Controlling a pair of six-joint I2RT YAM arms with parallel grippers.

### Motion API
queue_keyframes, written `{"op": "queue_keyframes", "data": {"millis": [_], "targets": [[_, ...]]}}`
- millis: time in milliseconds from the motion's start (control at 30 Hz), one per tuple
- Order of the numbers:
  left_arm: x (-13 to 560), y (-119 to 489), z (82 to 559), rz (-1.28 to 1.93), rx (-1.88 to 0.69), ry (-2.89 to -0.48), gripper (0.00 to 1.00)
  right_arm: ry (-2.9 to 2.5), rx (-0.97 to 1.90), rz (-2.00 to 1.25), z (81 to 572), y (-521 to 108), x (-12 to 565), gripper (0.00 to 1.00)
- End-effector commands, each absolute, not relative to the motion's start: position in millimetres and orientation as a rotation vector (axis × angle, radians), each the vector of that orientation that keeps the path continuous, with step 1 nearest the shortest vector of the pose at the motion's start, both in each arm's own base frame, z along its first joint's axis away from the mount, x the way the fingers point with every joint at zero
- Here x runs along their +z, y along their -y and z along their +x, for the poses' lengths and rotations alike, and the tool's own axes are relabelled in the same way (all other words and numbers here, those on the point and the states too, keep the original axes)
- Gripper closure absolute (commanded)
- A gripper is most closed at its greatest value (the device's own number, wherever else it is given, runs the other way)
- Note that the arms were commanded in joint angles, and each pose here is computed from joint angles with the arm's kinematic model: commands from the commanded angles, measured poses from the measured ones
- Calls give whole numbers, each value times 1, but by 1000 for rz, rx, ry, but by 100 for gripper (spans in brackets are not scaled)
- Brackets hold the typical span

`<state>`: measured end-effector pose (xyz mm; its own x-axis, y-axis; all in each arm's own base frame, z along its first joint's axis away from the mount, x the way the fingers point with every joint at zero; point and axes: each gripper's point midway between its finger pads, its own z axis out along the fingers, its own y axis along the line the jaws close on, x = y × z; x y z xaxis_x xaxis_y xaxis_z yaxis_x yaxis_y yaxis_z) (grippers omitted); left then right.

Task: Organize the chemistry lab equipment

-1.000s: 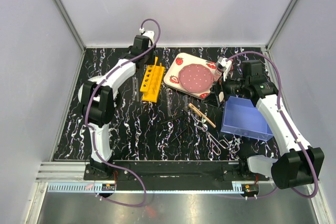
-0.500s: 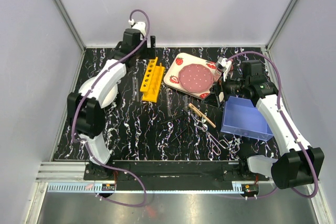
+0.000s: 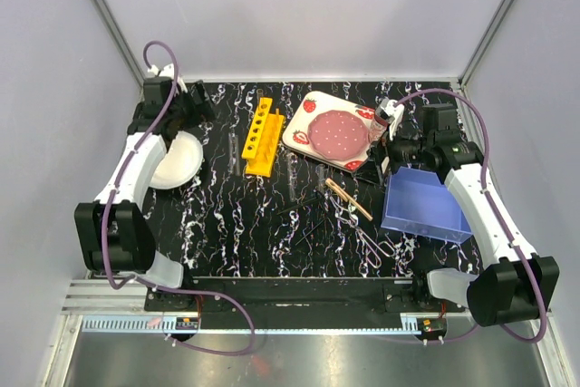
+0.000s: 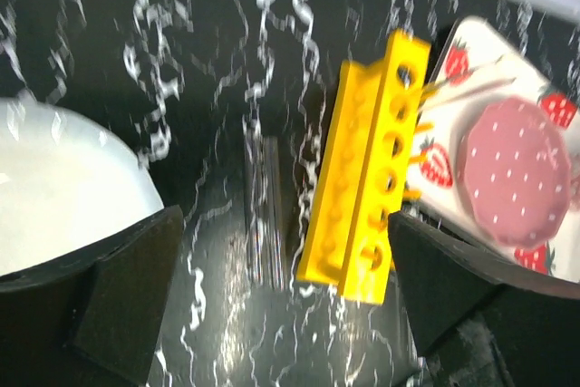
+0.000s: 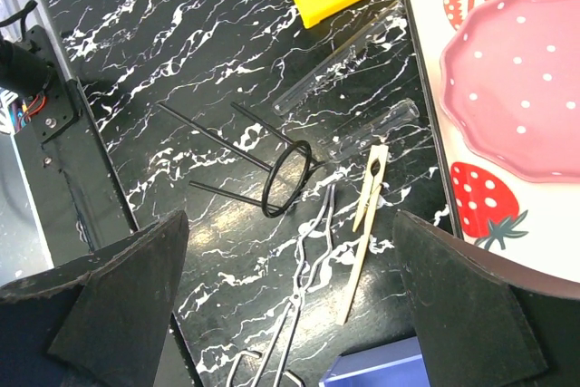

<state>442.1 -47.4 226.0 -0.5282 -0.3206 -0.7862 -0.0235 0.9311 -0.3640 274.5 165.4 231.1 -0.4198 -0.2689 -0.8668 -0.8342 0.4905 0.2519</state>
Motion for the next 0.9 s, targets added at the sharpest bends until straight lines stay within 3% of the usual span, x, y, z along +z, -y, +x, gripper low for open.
{"op": "queue_keyframes", "data": {"millis": [0,400,867], "targets": [[201,72,419,-211,-569,-2191,5,-1919,894,-900,274,-161,237,0],[105,60,427,-321,-476,-2492,42,-1943,912,-859,277,-155,235,0],[55,63,435,-271,-266,-2656,45,-1940,927,-849,278,-153,233,0]]}}
